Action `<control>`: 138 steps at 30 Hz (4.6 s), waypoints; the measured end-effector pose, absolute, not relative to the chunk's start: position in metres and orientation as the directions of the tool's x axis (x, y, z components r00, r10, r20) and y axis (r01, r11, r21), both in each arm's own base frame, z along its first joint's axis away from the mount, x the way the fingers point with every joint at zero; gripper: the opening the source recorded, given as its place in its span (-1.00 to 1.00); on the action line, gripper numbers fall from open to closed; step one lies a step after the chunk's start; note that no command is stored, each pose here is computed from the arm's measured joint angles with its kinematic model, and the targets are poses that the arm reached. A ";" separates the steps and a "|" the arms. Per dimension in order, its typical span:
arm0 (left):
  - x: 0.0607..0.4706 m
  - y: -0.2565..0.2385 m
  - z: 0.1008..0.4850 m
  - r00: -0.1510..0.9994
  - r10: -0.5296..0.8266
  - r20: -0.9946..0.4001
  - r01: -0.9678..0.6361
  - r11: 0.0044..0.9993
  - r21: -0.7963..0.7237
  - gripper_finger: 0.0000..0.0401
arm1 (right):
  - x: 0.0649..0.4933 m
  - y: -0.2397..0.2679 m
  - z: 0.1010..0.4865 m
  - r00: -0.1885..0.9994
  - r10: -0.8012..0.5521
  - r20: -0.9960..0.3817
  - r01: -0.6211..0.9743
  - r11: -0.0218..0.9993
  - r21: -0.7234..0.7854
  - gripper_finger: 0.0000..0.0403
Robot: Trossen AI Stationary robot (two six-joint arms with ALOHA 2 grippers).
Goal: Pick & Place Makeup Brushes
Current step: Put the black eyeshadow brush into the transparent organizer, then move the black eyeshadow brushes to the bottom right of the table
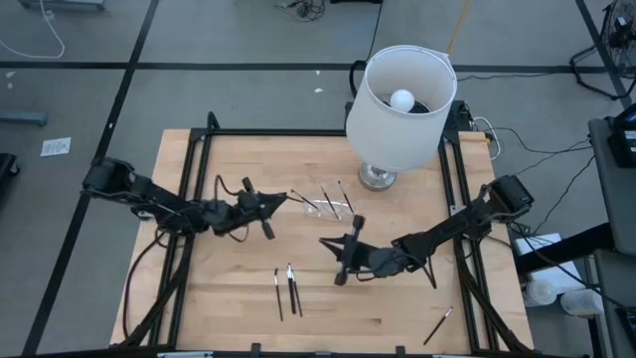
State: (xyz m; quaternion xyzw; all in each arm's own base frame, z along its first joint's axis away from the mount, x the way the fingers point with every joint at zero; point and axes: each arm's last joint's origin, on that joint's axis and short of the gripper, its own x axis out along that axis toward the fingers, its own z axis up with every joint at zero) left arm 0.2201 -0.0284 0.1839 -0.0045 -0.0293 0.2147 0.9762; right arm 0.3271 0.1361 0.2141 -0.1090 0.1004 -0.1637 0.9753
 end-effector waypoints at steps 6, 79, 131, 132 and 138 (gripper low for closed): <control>0.250 -0.051 0.184 0.848 0.529 0.031 -0.530 0.845 0.078 -0.93 | 0.325 0.138 0.214 0.921 -0.355 -0.161 0.293 0.903 -0.315 -0.97; 0.244 -0.089 0.250 0.752 0.651 -0.103 -0.577 0.726 0.374 -0.30 | 0.323 0.135 0.212 0.910 -0.393 -0.133 0.322 0.872 -0.369 -0.99; 0.142 -0.067 0.267 0.931 0.299 -0.208 -0.219 0.916 0.337 -0.82 | 0.417 0.232 0.121 0.844 -0.026 -0.535 0.155 0.968 0.197 -1.00; 0.143 -0.066 0.267 0.929 0.305 -0.209 -0.224 0.914 0.338 -0.82 | 0.418 0.231 0.122 0.847 -0.028 -0.530 0.158 0.967 0.202 -1.00; 0.145 -0.062 0.267 0.919 0.334 -0.211 -0.252 0.906 0.340 -0.81 | 0.422 0.225 0.123 0.854 -0.032 -0.519 0.167 0.962 0.216 -1.00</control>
